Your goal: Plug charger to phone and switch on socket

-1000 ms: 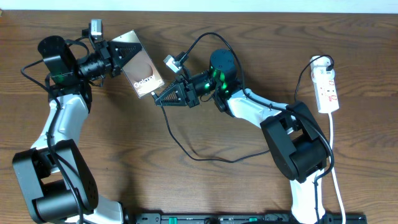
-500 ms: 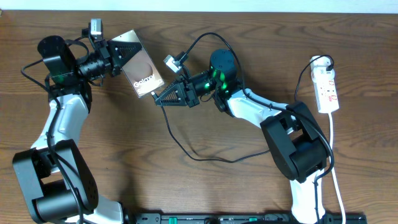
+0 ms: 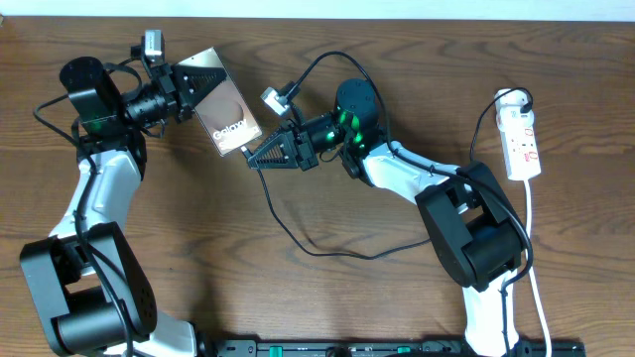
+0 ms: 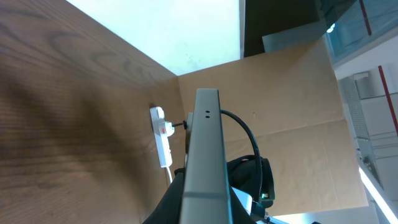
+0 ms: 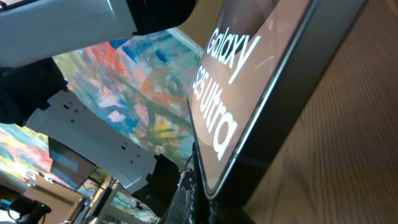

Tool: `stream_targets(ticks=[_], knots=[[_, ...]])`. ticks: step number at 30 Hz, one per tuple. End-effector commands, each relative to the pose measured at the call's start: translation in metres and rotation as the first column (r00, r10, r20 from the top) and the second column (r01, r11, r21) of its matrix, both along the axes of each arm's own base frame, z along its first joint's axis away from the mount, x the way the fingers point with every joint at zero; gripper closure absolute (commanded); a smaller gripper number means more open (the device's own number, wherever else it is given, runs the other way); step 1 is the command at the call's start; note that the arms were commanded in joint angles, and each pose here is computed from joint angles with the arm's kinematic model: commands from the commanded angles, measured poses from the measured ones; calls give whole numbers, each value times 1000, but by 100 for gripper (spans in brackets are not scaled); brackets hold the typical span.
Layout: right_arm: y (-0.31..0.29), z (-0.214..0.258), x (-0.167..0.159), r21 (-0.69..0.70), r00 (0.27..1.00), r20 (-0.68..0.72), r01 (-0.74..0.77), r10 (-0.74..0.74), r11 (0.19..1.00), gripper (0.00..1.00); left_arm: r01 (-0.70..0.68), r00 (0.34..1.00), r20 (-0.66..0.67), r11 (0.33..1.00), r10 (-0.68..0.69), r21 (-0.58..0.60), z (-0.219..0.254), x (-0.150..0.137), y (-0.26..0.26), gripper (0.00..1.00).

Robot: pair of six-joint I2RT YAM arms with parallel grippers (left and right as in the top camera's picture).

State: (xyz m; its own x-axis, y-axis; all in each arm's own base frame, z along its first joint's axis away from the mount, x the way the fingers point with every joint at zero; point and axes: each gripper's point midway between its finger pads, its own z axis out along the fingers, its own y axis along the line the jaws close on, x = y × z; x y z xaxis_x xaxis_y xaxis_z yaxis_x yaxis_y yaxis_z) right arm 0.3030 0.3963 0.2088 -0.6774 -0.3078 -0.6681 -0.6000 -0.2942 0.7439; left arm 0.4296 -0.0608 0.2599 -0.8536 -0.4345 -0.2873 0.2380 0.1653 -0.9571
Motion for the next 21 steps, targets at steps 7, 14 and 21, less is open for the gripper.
stream_targets(ticks=[7,14,21], knots=[[-2,6,13,8,999,2,51,-51,999,99,60,998,21,998,-59,-4,5,-9,-4,93],[-4,6,15,7,998,-1,57,-57,998,99,60,998,29,998,-60,-1,6,-9,-4,93],[-1,7,20,-11,995,-50,91,-92,996,99,60,997,50,998,-60,6,8,-8,-4,93]])
